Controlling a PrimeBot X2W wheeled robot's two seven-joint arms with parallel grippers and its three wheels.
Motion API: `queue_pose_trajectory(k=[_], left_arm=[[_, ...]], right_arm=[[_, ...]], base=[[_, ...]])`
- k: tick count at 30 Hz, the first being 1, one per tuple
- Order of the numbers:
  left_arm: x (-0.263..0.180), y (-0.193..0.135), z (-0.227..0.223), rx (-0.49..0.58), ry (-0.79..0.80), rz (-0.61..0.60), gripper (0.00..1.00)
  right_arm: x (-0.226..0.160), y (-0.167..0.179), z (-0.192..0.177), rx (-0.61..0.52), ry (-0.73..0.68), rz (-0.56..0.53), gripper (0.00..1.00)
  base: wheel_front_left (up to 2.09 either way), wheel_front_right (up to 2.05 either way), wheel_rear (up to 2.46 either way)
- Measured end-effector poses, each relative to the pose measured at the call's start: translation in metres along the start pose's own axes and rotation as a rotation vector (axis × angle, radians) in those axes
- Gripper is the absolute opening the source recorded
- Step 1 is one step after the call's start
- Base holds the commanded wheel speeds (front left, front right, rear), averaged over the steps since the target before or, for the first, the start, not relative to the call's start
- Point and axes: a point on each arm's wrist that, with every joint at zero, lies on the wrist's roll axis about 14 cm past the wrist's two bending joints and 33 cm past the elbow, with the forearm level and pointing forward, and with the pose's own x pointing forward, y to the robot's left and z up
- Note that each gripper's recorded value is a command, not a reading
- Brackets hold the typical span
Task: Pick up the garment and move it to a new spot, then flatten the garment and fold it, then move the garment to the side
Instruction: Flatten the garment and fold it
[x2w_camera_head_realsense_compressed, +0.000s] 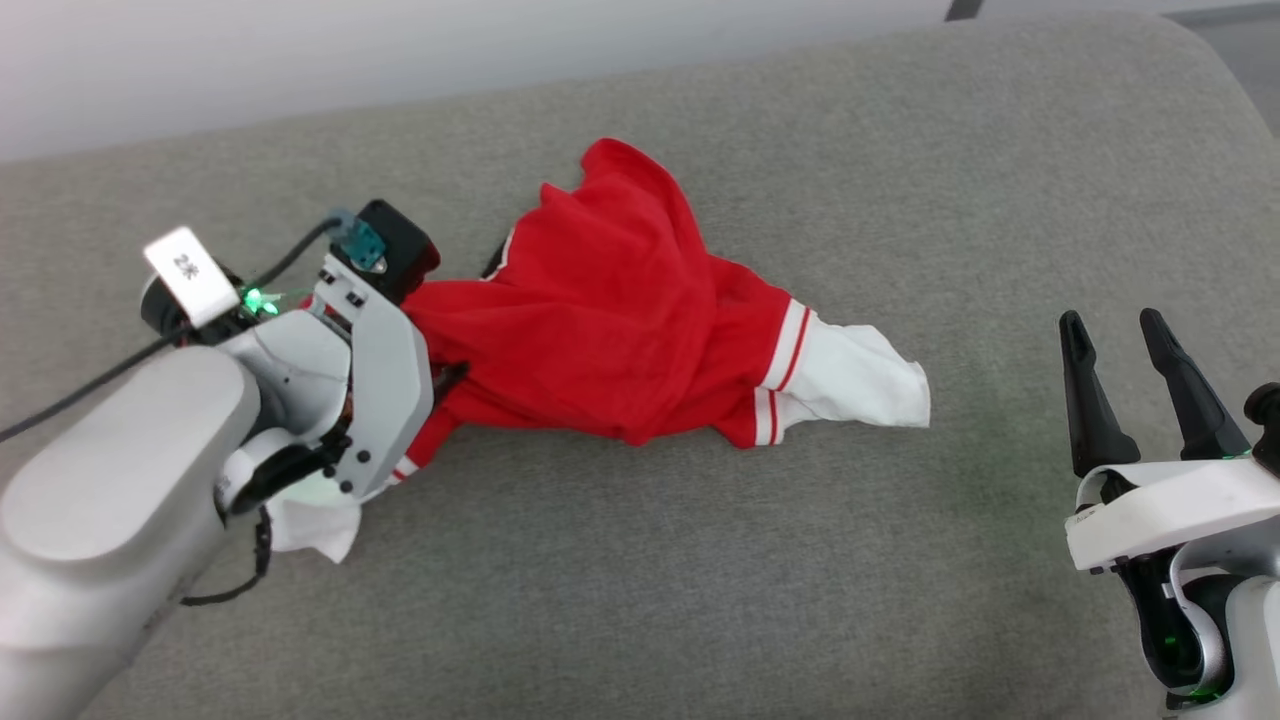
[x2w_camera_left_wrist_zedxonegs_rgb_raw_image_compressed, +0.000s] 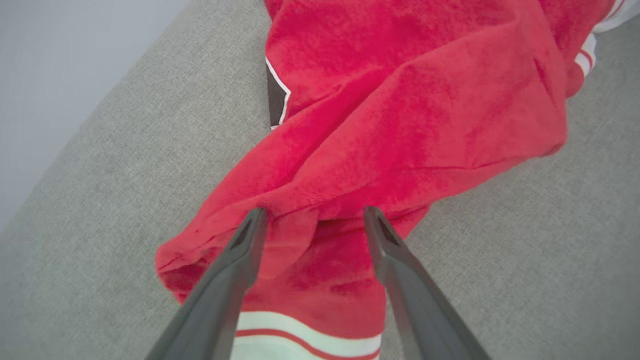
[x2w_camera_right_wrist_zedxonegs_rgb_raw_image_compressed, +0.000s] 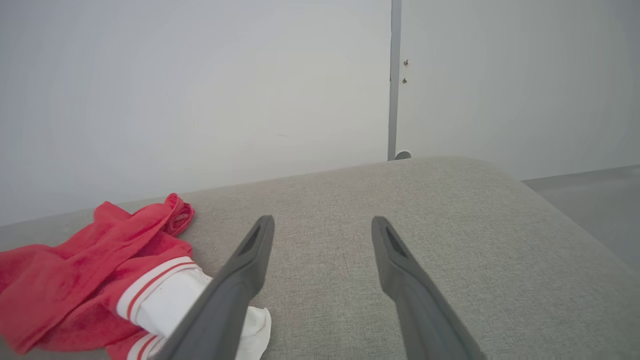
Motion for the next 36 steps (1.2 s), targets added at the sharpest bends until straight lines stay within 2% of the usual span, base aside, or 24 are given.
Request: queue_pose_trajectory(k=[9,10,11,15,22,31,36], left_arm=[[0.030,0.000,-0.010,0.098,0.010,-0.021,1.00],[0.033,0.001,-0.010,0.089,0.010,-0.025,0.42],[0.036,0.000,-0.011,0.068,0.014,-0.034,0.00],[0.042,-0.003,-0.011,0.047,0.020,-0.058,0.00],[0.032,0.013,0.023,-0.007,-0.063,-0.046,0.00],[0.026,0.065,0.064,-0.063,-0.187,0.066,0.00],[0.040,0.088,0.068,-0.071,-0.216,0.121,0.00]], right_arm=[[-0.004,-0.015,-0.011,-0.004,0.025,-0.048,1.00],[-0.005,-0.017,-0.012,-0.004,0.027,-0.052,1.00],[-0.005,-0.018,-0.013,-0.005,0.028,-0.055,1.00],[-0.005,-0.019,-0.017,-0.004,0.036,-0.062,1.00],[-0.002,-0.017,-0.022,-0.001,0.047,-0.054,1.00],[0.007,-0.013,-0.032,-0.005,0.075,-0.038,1.00],[0.013,-0.014,-0.042,-0.009,0.099,-0.038,1.00]], base=[[0.00,0.00,0.00],[0.00,0.00,0.00],[0.00,0.00,0.00],[0.00,0.00,0.00],[0.00,0.00,0.00],[0.00,0.00,0.00],[0.00,0.00,0.00]])
